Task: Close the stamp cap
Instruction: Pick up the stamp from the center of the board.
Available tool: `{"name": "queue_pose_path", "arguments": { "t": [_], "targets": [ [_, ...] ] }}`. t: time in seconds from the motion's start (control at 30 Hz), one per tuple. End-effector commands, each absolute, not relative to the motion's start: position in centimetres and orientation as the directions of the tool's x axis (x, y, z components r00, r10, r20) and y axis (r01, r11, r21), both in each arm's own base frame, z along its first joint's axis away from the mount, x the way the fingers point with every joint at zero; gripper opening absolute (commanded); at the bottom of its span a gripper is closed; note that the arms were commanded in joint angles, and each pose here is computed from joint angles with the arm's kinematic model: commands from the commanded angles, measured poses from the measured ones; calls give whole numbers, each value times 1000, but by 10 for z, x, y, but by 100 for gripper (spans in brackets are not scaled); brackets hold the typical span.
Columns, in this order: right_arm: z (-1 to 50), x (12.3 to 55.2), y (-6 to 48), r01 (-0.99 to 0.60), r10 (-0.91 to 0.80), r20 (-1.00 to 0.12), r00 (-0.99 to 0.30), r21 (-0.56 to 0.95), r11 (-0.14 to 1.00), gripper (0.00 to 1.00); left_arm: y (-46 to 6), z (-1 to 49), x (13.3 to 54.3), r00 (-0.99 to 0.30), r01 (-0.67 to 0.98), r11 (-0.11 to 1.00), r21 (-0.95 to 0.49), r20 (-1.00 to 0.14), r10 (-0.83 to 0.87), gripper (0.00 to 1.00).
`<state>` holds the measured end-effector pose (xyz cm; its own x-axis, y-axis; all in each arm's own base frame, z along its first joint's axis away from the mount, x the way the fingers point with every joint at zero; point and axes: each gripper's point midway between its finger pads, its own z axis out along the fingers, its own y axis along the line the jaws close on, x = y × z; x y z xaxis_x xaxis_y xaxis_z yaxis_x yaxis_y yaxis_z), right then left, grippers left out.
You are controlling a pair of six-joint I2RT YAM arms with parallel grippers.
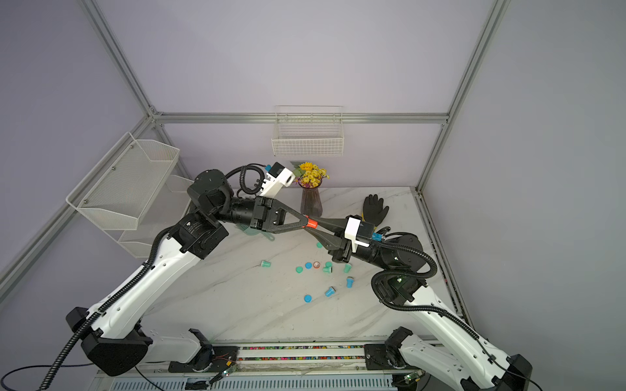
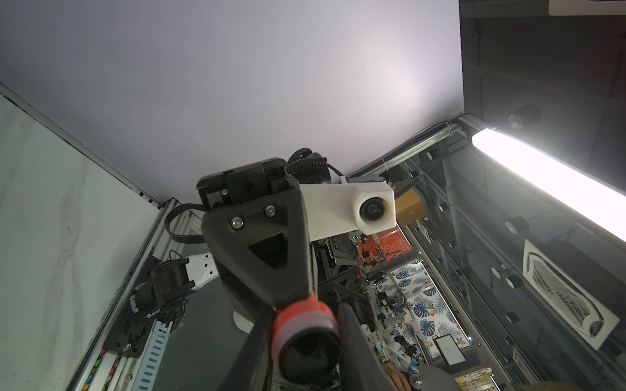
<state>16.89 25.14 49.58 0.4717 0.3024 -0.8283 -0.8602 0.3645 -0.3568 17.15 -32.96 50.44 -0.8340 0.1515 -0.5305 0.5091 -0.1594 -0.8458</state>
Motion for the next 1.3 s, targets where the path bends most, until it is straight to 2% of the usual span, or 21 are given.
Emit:
{"name": "queue_pose_path", "arguments": {
  "t": [0.0,0.07,0.27,0.5,0.63,0.73,0.87,0.93,1.07,1.27],
  "targets": [
    [516,156,247,-851,344,-792,504,-388,353,22,-325,510,164,-819,523,-184,-832,-551,160,24],
    [517,155,247,-852,344,-792,504,-390,349,21,-326,510,163,-819,521,-186,-833,-549,165,24],
    [515,159,247,-855,331,-806,491,-373,361,5,-321,507,175,-824,530,-157,-833,-550,134,27],
    [506,165,244,-864,302,-841,449,-323,385,1,-279,497,222,-835,549,-24,-836,-547,-53,58],
    [493,178,241,-862,253,-883,396,-263,433,0,-260,480,245,-840,527,47,-849,-528,-126,64],
    [478,191,236,-849,206,-916,343,-208,486,0,-248,453,266,-835,498,177,-849,-524,-167,64],
    [454,217,226,-794,125,-964,233,-114,597,0,-223,391,295,-821,390,542,-745,-547,-162,64],
    [444,231,219,-756,102,-982,156,-52,653,0,-209,365,306,-819,328,659,-677,-551,-160,63],
    [417,260,208,-652,52,-999,14,30,758,0,-203,328,319,-827,272,757,-594,-546,-131,61],
    [366,291,198,-518,-39,-985,-169,55,853,0,-221,264,331,-871,257,889,-379,-489,43,58]
  ]
}}
